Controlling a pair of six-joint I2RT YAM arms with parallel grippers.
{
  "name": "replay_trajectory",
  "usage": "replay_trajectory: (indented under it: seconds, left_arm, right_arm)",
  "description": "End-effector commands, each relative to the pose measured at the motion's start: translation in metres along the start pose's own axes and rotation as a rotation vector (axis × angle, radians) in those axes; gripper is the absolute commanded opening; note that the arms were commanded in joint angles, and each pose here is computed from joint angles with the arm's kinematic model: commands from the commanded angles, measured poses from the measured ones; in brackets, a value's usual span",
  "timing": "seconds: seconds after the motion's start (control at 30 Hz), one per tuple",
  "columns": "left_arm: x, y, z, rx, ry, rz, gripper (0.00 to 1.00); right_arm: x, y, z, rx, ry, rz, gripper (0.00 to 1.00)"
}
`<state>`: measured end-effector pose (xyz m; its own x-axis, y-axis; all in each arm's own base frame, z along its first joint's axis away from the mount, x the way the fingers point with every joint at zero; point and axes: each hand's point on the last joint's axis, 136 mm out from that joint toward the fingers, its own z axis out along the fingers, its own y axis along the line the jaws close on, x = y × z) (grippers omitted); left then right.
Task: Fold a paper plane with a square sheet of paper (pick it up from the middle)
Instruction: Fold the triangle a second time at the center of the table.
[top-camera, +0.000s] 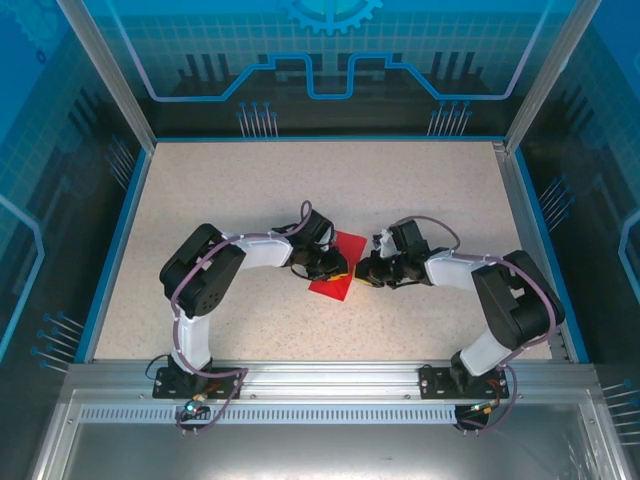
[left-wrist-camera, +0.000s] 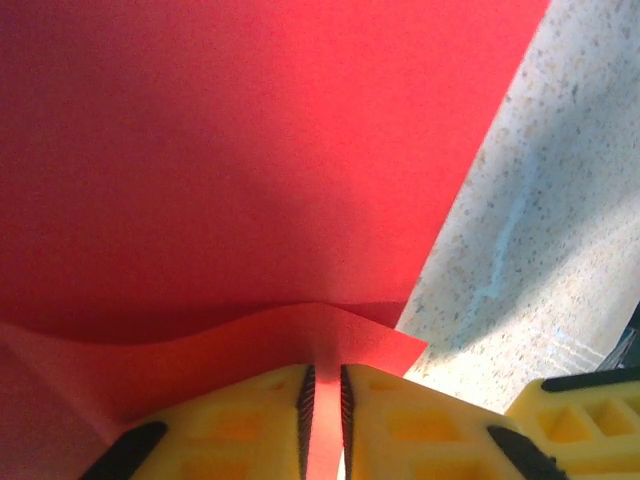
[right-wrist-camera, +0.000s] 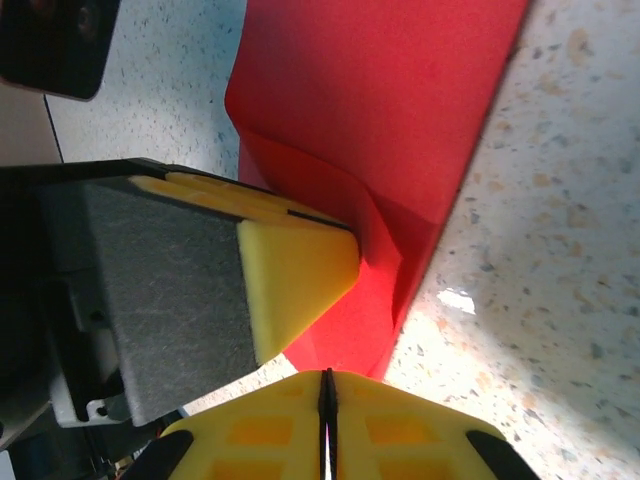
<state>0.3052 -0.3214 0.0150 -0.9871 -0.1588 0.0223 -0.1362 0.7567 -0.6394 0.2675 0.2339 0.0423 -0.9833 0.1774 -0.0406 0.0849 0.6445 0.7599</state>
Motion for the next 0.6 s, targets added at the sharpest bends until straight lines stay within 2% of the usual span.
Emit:
replay_trajectory:
  seconds: [0.0,0.1,0.57]
  left_arm:
    - [0.011,0.02,0.001,-0.063,0.021,-0.023,0.12]
    - [0.012,0.02,0.001,-0.06,0.023,-0.02,0.05]
    - [0.014,0.024,0.0,-0.071,0.032,-0.011,0.04]
  right_arm:
    - [0.003,0.005,0.008,-0.029,0.019,0.011,0.1]
    - [0.004,0.004,0.014,-0.019,0.029,0.011,0.09]
    - [-0.002,-0.013,0.033,0.052,0.048,0.012,0.08]
